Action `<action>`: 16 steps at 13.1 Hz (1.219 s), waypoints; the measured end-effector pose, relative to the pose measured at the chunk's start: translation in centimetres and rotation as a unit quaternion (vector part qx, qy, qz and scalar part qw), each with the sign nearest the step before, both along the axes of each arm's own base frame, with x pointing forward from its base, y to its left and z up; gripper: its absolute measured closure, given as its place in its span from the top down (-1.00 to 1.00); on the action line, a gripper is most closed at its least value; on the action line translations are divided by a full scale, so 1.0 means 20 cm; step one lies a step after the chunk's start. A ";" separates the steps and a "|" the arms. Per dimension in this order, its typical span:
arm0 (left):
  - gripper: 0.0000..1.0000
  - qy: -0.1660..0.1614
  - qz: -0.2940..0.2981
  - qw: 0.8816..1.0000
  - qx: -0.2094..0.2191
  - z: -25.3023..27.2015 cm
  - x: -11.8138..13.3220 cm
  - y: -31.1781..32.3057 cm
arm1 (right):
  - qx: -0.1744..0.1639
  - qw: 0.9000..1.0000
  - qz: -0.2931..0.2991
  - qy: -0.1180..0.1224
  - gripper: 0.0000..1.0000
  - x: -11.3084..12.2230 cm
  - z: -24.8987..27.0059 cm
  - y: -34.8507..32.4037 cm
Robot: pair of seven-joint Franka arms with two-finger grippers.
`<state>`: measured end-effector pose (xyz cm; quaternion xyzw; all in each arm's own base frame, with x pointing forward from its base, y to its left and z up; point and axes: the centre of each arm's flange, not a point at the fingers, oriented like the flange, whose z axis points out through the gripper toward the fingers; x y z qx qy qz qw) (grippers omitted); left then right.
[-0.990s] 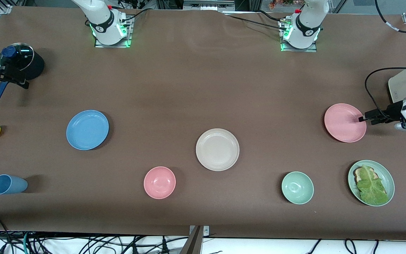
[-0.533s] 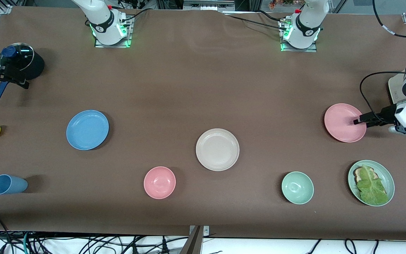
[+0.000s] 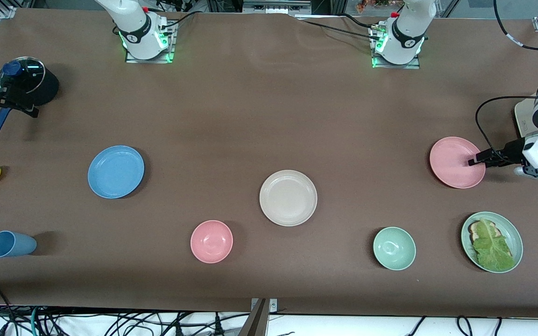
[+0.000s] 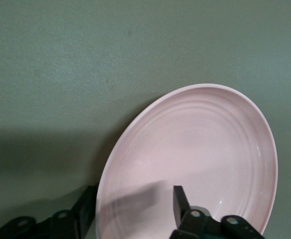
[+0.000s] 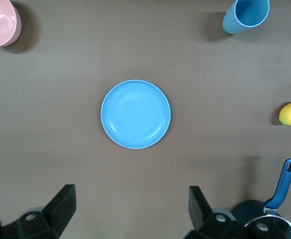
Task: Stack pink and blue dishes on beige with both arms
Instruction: 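Close the left gripper on the pink plate rim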
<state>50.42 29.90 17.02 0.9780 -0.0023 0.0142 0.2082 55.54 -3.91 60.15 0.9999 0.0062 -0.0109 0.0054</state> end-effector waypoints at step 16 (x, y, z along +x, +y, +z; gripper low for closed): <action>-0.80 -0.072 -0.045 0.996 -0.009 0.08 0.10 -0.06 | 0.000 1.000 0.000 0.000 1.00 0.00 0.00 0.00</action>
